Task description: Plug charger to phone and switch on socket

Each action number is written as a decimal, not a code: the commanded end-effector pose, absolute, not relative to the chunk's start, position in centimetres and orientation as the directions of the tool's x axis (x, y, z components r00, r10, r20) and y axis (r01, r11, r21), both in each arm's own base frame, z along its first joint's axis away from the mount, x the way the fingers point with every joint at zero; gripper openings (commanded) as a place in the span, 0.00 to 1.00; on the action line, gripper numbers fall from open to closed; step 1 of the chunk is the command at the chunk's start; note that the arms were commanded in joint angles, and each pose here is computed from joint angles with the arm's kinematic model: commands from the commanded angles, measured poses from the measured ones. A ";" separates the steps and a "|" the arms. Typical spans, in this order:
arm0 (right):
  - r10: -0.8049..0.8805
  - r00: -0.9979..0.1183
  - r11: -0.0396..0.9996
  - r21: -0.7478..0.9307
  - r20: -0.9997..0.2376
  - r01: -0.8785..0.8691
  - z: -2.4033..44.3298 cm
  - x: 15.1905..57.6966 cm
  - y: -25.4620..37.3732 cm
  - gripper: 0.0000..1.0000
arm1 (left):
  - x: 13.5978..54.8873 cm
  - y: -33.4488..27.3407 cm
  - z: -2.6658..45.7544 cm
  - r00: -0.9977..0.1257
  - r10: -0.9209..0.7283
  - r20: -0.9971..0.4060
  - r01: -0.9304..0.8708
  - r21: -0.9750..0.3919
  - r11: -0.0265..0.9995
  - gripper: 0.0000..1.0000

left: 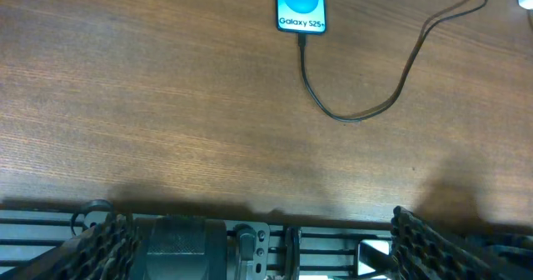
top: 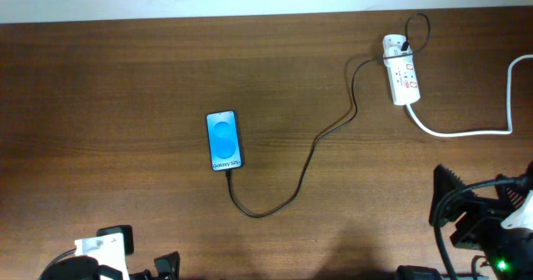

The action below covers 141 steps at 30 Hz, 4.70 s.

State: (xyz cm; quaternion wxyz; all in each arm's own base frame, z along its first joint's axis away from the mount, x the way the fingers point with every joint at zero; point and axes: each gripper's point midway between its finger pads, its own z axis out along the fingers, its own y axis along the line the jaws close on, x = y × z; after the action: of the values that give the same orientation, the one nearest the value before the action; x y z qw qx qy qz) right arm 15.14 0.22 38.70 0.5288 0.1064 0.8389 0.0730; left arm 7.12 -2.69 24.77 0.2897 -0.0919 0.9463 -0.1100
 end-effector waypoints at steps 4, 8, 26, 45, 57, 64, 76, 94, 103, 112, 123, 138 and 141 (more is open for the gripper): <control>0.264 -0.536 0.964 0.227 -0.802 0.135 35.6 13.4 0.3 0.98 | 7.0 -2.8 24.8 -0.812 -0.250 -0.527 -0.116 -0.275 0.954 0.99; 0.228 -0.592 0.973 0.197 -0.773 0.118 34.4 12.5 0.6 0.99 | 7.0 -2.8 24.8 -0.812 -0.250 -0.527 -0.116 -0.275 0.954 0.99; 0.213 -0.663 0.977 0.178 -0.718 0.121 31.2 6.5 1.3 0.98 | 7.0 -2.8 24.8 -0.812 -0.250 -0.527 -0.116 -0.275 0.954 0.99; 0.211 -0.644 0.977 0.178 -0.735 0.116 31.3 6.0 1.4 0.98 | 7.1 -2.8 24.8 -0.812 -0.250 -0.527 -0.116 -0.275 0.954 0.99; 0.186 -0.449 0.982 0.171 -0.874 0.073 31.6 1.1 2.0 0.98 | 7.0 -2.8 24.8 -0.812 -0.250 -0.527 -0.116 -0.275 0.954 0.99; 0.168 -0.297 0.986 0.161 -0.940 0.046 31.2 -2.3 2.4 0.98 | 7.0 -2.8 24.8 -0.812 -0.250 -0.527 -0.116 -0.275 0.954 0.99; 0.162 -0.245 0.987 0.153 -0.956 0.053 30.9 -3.3 2.3 0.98 | 7.0 -2.8 24.8 -0.812 -0.250 -0.527 -0.116 -0.275 0.954 0.99; 0.141 -0.320 0.989 0.144 -0.937 0.014 29.2 1.3 2.4 0.98 | 7.0 -2.8 24.8 -0.812 -0.250 -0.527 -0.116 -0.275 0.954 0.99; 0.121 -0.216 0.953 0.174 -0.969 -0.248 29.4 10.8 5.4 0.98 | 7.0 -2.8 24.8 -0.812 -0.250 -0.527 -0.116 -0.275 0.954 0.99; 0.108 -0.118 0.920 0.145 -0.987 -0.365 26.4 17.8 6.4 0.98 | 7.1 -2.8 24.8 -0.812 -0.250 -0.527 -0.116 -0.275 0.954 0.99; 0.109 -0.092 0.937 0.133 -0.990 -0.322 21.3 21.8 5.4 0.98 | 7.0 -2.8 24.8 -0.812 -0.250 -0.527 -0.116 -0.275 0.954 0.99; 0.240 0.013 0.944 0.230 -0.971 -0.238 19.2 24.2 3.6 0.98 | 7.0 -2.8 24.8 -0.812 -0.250 -0.527 -0.116 -0.275 0.954 0.99; 0.275 0.011 0.942 0.268 -0.961 -0.201 19.1 24.3 2.9 0.98 | 7.0 -2.8 24.8 -0.812 -0.250 -0.527 -0.116 -0.275 0.954 0.99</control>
State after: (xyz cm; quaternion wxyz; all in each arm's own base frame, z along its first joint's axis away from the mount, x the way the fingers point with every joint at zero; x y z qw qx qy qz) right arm 24.17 3.72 19.05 0.7074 -0.0065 0.6867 0.1672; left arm 7.10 -2.69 24.70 0.2891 -0.0920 0.9465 -0.1100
